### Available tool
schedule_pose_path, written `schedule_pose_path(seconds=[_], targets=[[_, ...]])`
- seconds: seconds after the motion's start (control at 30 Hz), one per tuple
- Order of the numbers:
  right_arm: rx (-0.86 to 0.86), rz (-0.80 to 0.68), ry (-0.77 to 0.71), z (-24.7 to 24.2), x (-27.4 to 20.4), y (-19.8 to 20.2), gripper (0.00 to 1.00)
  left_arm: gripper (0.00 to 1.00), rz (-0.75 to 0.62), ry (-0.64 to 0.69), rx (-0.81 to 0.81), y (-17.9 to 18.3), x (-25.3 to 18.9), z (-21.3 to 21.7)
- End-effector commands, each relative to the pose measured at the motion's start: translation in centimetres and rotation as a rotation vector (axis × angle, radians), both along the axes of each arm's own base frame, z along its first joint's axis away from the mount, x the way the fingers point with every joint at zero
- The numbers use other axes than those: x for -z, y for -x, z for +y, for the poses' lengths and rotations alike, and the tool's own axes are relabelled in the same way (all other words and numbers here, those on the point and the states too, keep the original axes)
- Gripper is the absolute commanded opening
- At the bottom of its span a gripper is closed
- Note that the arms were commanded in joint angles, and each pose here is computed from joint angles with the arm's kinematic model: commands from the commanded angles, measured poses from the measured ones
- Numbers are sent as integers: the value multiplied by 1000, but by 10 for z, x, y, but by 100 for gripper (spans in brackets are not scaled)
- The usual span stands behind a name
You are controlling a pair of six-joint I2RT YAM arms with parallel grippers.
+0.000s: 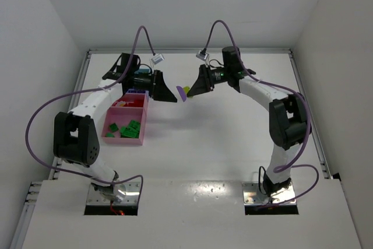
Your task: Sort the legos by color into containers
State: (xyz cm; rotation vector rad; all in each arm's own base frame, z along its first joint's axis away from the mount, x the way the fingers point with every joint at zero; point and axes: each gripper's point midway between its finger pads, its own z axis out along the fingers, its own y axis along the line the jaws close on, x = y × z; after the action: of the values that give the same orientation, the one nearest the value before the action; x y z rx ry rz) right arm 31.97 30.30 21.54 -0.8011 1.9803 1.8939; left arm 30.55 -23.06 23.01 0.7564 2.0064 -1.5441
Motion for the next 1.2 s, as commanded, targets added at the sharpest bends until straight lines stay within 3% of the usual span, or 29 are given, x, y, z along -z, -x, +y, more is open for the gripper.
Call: schedule_pose_path(seconds=[0.0, 0.33, 0.43, 0.57, 0.63, 1.0, 1.17], targets=[[-44, -76, -45, 8, -20, 1, 0, 86, -58, 43, 51, 1, -16, -7], [-64, -67, -43, 20, -19, 4, 0, 86, -73, 52, 101, 6, -19, -21], [-64, -59, -39, 20, -15, 3, 0, 82, -91, 54, 103, 5, -22, -21], [-64, -59, -39, 20, -15, 3, 0, 65, -91, 54, 103, 5, -22, -21], [-74, -59, -40, 23, -15, 6, 0, 63, -102, 48, 95, 2, -21, -21], [-17, -54, -28, 10, -10, -5, 0, 1, -83, 42, 83, 7, -12, -15], [69, -85, -31, -17, -22, -24, 0, 0, -74, 20, -2, 9, -2, 12]])
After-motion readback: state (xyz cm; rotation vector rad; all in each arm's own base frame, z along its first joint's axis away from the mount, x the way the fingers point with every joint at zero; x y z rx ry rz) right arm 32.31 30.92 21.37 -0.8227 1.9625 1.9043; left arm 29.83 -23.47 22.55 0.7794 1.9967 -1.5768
